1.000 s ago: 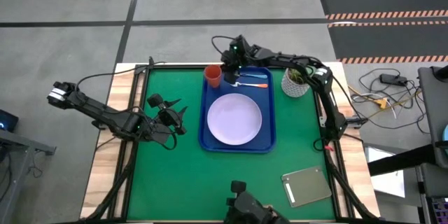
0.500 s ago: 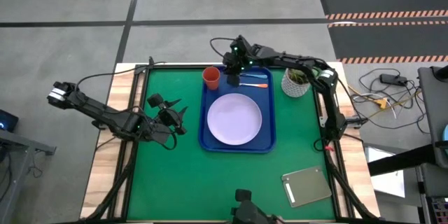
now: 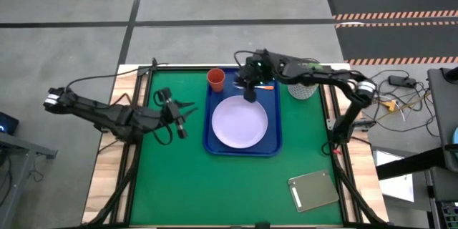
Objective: Pick and place plate/cup/fork/spoon on tray
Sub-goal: Adjust the white plate
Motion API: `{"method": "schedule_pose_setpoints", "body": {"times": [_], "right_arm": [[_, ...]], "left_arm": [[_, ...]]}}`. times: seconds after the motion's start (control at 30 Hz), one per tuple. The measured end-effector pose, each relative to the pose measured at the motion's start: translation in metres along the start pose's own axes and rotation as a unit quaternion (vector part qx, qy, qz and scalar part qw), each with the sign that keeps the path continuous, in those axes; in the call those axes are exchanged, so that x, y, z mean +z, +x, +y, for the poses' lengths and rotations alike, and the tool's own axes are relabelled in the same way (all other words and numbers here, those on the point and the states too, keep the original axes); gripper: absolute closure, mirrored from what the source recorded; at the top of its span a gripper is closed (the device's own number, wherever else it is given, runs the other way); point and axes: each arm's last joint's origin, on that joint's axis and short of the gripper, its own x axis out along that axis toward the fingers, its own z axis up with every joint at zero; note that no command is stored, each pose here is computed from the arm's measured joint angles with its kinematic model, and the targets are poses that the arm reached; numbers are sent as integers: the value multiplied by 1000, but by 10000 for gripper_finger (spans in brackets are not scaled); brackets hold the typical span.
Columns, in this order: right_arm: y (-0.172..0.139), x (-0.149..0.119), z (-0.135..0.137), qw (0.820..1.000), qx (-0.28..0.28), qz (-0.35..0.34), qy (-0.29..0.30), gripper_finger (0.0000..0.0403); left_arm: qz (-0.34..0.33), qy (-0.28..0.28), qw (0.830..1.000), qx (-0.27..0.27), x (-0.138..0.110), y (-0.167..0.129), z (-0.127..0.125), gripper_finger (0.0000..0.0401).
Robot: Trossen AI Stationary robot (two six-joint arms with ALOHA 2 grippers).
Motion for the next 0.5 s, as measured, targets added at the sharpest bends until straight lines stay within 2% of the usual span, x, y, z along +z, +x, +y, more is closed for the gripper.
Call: {"method": "schedule_pose_setpoints", "body": {"times": [0.13,0.2,0.37,0.5], "right_arm": [[-12,0,19,998,-2,-59,-10,350],[-16,-1,28,997,2,-76,-5,350],[-23,-5,50,996,28,-76,28,349],[-22,-17,74,995,57,-55,54,349]], "left_arm": [[9,-8,1000,27,-6,4,12,381],[11,-13,1000,25,-8,7,16,395],[22,-21,999,-36,-13,20,17,400],[63,-13,995,-82,-26,38,7,401]]}}
